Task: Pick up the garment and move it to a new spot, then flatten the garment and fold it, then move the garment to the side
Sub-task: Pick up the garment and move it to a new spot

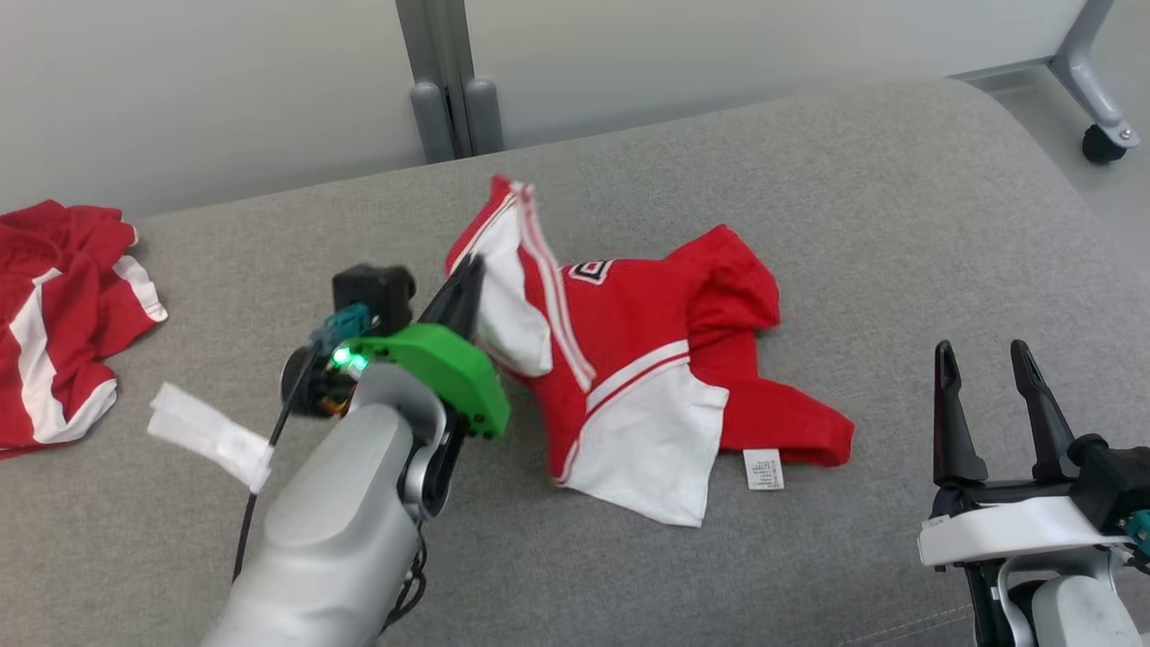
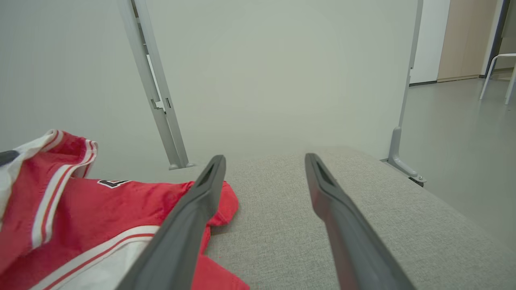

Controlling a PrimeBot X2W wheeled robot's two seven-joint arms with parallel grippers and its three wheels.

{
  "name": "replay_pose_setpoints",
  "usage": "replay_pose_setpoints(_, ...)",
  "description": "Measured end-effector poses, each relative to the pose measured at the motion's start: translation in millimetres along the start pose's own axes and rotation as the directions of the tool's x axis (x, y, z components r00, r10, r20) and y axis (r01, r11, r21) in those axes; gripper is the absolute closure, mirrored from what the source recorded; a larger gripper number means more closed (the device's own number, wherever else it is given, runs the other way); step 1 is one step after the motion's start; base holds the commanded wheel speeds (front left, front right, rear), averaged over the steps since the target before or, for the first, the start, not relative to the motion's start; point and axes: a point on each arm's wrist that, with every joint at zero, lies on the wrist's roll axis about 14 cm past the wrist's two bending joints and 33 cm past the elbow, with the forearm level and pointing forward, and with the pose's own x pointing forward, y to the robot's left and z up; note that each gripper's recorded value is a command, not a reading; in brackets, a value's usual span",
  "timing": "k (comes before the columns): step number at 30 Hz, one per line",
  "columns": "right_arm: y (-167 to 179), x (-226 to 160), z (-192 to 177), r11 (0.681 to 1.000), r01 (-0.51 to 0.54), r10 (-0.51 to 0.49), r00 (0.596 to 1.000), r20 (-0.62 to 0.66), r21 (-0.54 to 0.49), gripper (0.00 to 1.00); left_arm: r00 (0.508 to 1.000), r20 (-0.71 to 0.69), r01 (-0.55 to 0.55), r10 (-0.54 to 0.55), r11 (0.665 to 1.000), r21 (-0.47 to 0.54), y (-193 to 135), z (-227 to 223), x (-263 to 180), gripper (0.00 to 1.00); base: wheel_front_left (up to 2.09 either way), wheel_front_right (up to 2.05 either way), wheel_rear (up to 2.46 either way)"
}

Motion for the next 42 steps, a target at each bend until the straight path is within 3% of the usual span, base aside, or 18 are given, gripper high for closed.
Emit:
replay_pose_setpoints(3, 1.5, 5.0, -5.8, 1.0, -0.004, 0.004, 1.0, -0.016, -0.004, 0.0, 0.989, -0.077, -0.124, 0.123, 0.992, -0.009, 39.4, -39.6, -10.5, 1.0, 0.0, 0.0, 0.0)
replay_pose_setpoints(8, 10.7, 11.4, -16.8, 1.0, -0.031, 0.03, 0.999, -0.045, -0.006, 0.0, 0.961, -0.136, -0.248, 0.243, 0.968, -0.028, 77.5, -67.4, -24.8, 1.0, 0.0, 0.0, 0.0)
replay_pose_setpoints(9, 14.1, 13.2, -18.0, 0.999, -0.04, 0.04, 0.998, -0.047, -0.003, 0.0, 0.954, -0.148, -0.267, 0.26, 0.963, -0.028, 83.1, -72.2, -29.1, 0.9, 0.0, 0.0, 0.0)
replay_pose_setpoints(10, 17.5, 14.5, -18.9, 0.999, -0.05, 0.05, 0.998, -0.048, -0.001, 0.0, 0.95, -0.153, -0.281, 0.273, 0.959, -0.03, 87.0, -74.9, -32.4, 0.64, 0.0, 0.0, 0.0)
replay_pose_setpoints(11, 21.1, 15.9, -19.6, 0.998, -0.06, 0.06, 0.997, -0.049, 0.001, 0.0, 0.945, -0.16, -0.295, 0.287, 0.955, -0.033, 91.1, -77.3, -35.9, 0.25, 0.0, 0.0, 0.0)
replay_pose_setpoints(12, 24.6, 17.3, -20.2, 0.998, -0.07, 0.07, 0.996, -0.049, 0.004, 0.0, 0.942, -0.164, -0.302, 0.292, 0.953, -0.038, 93.1, -79.2, -38.8, 0.0, 0.0, 0.0, 0.0)
replay_pose_setpoints(15, 31.2, 19.3, -20.8, 0.996, -0.09, 0.09, 0.995, -0.049, 0.004, 0.0, 0.942, -0.159, -0.305, 0.296, 0.952, -0.034, 94.7, -79.1, -45.3, 0.0, 0.0, 0.0, 0.0)
replay_pose_setpoints(25, 41.2, 12.9, -15.3, 0.992, -0.123, 0.123, 0.992, -0.036, 0.008, 0.0, 0.966, 0.053, -0.255, 0.254, 0.967, 0.01, 73.8, -27.2, -67.0, 0.0, 0.0, 0.0, 0.0)
replay_pose_setpoints(42, 68.1, -13.0, -21.4, 0.978, -0.209, 0.21, 0.976, -0.062, 0.03, 0.0, 0.885, 0.207, -0.422, 0.416, 0.906, -0.019, 81.3, -19.7, -175.6, 0.0, 0.0, 0.0, 0.0)
